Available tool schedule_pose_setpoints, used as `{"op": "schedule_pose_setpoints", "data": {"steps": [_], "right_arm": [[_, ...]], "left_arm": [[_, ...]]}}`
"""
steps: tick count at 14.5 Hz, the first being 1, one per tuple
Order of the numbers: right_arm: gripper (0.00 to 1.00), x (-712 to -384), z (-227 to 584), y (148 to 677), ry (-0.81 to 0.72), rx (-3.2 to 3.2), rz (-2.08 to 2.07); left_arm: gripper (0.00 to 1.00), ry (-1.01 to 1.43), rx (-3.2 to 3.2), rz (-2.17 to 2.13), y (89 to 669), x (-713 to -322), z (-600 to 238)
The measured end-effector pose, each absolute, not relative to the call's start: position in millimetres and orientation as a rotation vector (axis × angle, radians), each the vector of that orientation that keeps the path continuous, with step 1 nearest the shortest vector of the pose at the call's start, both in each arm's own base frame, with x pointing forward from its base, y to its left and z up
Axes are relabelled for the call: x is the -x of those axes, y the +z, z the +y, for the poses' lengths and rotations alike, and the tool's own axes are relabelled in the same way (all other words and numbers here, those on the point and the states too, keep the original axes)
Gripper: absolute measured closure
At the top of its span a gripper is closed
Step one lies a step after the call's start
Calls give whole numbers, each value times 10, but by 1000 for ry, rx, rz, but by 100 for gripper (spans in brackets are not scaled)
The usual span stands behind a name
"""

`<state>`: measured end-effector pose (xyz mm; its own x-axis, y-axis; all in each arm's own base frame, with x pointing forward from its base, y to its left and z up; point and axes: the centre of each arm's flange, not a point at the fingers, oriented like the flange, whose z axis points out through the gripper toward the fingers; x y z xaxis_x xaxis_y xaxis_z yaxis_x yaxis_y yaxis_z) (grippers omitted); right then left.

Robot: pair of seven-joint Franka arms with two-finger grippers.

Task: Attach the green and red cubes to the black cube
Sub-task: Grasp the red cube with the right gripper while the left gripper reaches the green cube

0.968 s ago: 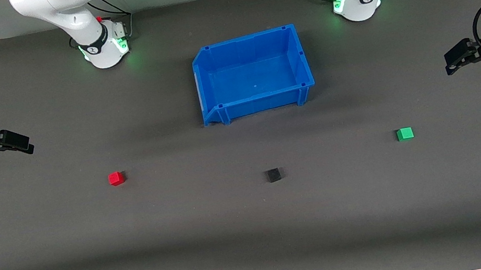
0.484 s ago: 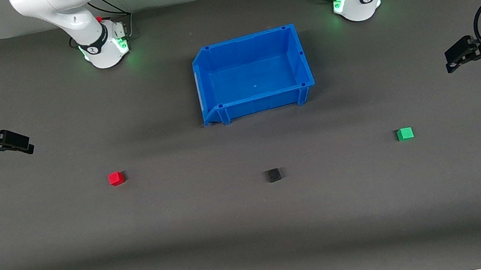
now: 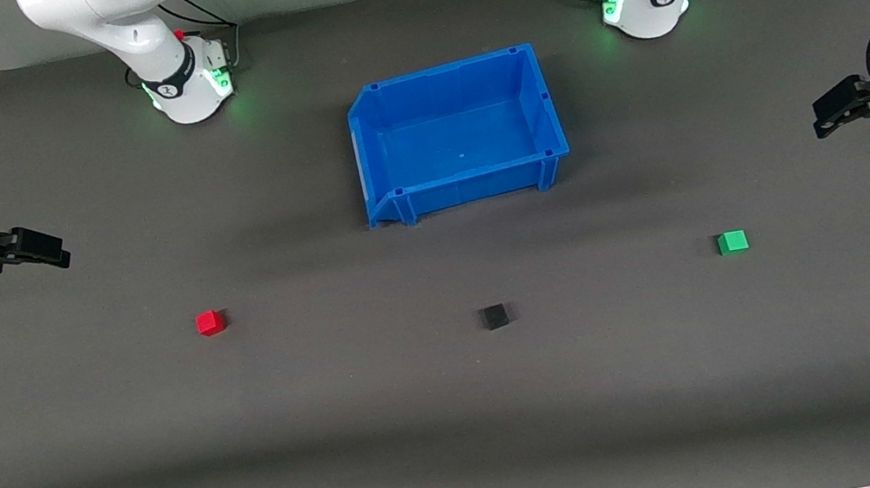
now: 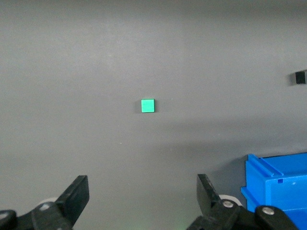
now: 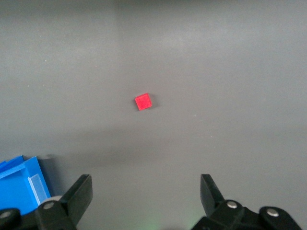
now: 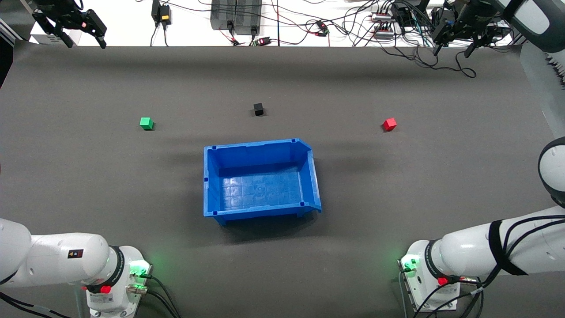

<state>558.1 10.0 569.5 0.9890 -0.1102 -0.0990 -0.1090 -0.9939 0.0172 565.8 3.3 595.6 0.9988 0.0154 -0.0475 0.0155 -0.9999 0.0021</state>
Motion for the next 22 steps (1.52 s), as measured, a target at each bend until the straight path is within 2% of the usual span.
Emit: {"op": "schedule_pose_setpoints", "data": {"steps": [2, 5, 8, 11, 16, 19, 22], "right_arm": [[0, -5651, 259, 5447, -213, -3114, -129], [0, -5822, 389, 4790, -285, -3101, -90], [0, -5891, 317, 4135, -285, -3105, -28], [0, -5860, 204, 3608, -248, -3110, -4], [0, -5853, 202, 2623, -134, -3114, 58], [0, -5830, 229, 2084, -104, -3110, 118], [0, -5818, 236, 1819, -102, -3106, 187]], "left_arm": [[0, -87, -3072, 287, 5922, -5665, 280], [0, -171, -2804, 838, 5775, -5673, 835], [0, -304, -2481, 1375, 5623, -5707, 1075], [0, -444, -2227, 1740, 5414, -5804, 1024], [0, -646, -1979, 1920, 4768, -5862, 1186], [0, -664, -1954, 1873, 4244, -5764, 1285], [0, -647, -1909, 1865, 3759, -5700, 1255]]}}
